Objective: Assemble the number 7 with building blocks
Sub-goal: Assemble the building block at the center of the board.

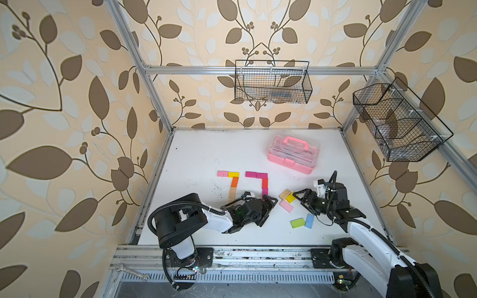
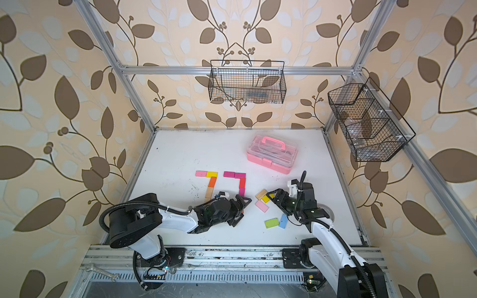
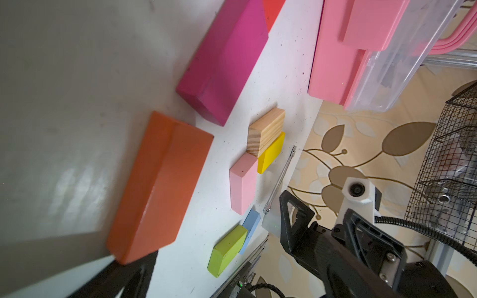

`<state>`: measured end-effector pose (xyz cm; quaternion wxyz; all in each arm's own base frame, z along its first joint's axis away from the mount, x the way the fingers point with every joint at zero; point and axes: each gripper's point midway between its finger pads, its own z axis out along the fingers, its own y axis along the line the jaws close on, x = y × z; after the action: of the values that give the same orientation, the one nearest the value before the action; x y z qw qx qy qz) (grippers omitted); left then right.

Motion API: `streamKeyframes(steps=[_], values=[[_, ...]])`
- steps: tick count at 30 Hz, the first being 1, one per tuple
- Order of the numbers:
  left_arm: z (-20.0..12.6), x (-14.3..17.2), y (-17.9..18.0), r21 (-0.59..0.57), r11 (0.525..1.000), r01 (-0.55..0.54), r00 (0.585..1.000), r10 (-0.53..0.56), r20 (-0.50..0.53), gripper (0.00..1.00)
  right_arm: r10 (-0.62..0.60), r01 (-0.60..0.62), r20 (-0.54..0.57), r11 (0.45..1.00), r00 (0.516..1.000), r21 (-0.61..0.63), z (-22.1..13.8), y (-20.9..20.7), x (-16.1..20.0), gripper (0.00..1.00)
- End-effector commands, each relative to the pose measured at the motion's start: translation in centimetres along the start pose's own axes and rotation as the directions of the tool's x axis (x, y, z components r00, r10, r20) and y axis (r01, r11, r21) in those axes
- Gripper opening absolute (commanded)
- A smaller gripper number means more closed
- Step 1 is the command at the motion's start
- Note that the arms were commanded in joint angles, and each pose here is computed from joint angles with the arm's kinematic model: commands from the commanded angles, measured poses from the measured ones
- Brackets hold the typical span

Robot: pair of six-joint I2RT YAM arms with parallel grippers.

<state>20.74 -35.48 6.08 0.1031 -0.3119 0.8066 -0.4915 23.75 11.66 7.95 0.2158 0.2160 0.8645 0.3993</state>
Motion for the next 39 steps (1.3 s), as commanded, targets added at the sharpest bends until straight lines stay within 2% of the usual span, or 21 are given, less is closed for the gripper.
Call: streamKeyframes(steps=[1,8,18,39], values=[[0.3,-0.4,0.8,-0.016,1.0,0.015,0.999,-0.015,0.029,0.99,-0.007,0.007,-0.02,1.0,1.0,-0.003,0.0,-0.1,0.3,0.82],[-0.1,-0.4,1.3,-0.028,0.999,0.018,1.0,-0.017,0.026,0.98,-0.001,0.002,-0.02,1.0,1.0,0.008,0.1,-0.5,0.4,0.82],[-1.6,-1.5,2.0,-0.053,0.999,0.008,0.997,-0.005,0.072,0.99,0.002,-0.002,-0.015,1.0,1.0,0.012,0.2,-0.6,0.4,0.82],[-1.5,-2.9,1.6,-0.044,0.999,0.015,0.996,-0.011,0.089,0.98,0.012,-0.011,-0.014,1.0,1.0,0.019,0.3,-1.1,0.6,0.81]])
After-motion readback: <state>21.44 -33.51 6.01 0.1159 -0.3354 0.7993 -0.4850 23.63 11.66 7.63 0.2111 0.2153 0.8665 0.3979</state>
